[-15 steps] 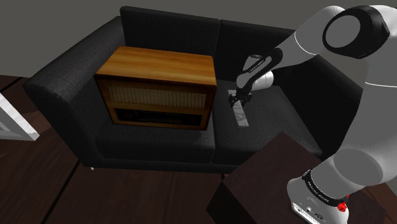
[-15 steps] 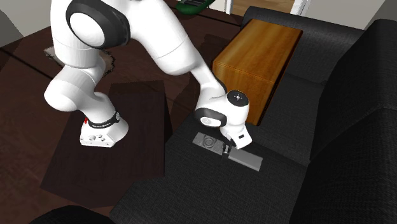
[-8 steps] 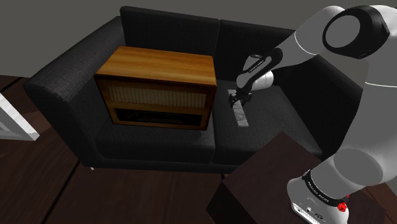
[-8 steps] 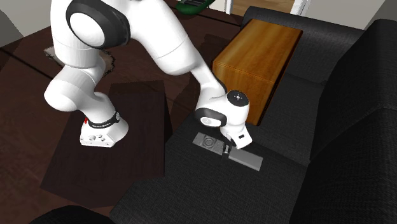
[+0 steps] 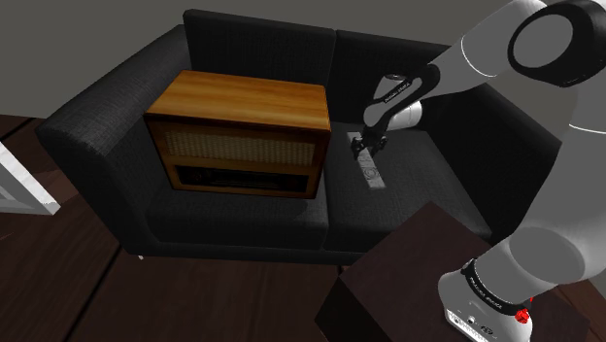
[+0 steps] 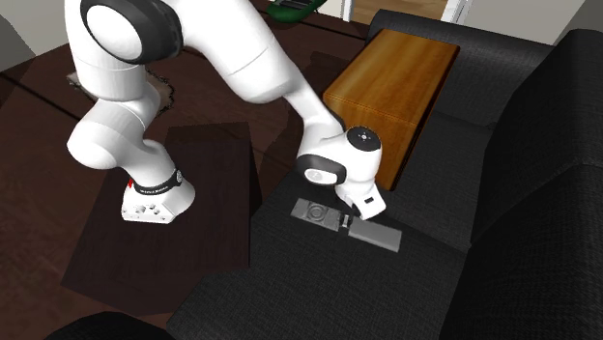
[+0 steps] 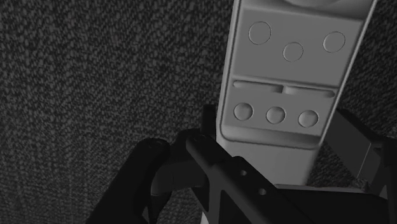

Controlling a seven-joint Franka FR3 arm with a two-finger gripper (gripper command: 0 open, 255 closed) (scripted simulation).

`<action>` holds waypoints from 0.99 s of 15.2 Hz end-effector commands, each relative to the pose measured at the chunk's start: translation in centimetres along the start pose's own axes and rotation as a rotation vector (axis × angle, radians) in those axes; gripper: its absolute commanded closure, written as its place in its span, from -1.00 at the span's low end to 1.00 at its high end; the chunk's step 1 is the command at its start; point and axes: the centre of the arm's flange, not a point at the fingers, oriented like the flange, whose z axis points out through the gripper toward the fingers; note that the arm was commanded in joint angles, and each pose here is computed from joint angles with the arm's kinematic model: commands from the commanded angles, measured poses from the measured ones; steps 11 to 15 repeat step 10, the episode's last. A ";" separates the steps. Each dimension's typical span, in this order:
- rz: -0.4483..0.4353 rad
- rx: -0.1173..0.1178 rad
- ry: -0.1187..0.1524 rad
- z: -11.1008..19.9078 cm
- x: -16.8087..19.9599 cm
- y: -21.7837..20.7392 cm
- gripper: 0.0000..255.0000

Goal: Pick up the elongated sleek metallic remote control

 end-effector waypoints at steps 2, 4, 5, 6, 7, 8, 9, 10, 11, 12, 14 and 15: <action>0.000 0.000 0.000 -1.6 0.1 0.2 1.00; 0.000 0.000 0.000 -2.7 0.1 0.2 1.00; 0.000 0.000 0.000 -3.2 0.1 0.2 1.00; 0.000 0.000 0.000 -3.8 0.1 0.2 1.00; 0.000 0.000 0.000 -4.3 0.2 0.2 1.00; 0.000 0.000 0.000 -4.8 0.2 0.2 1.00; 0.000 0.000 0.000 -4.9 0.2 0.2 1.00; 0.000 0.000 0.000 -4.9 0.2 0.2 1.00; 0.000 0.000 0.000 -4.9 0.2 0.2 1.00; 0.000 0.000 0.000 -4.9 0.2 0.2 1.00; 0.000 0.000 0.000 -4.9 0.2 0.2 1.00; 0.000 0.000 0.000 -4.9 0.2 0.2 1.00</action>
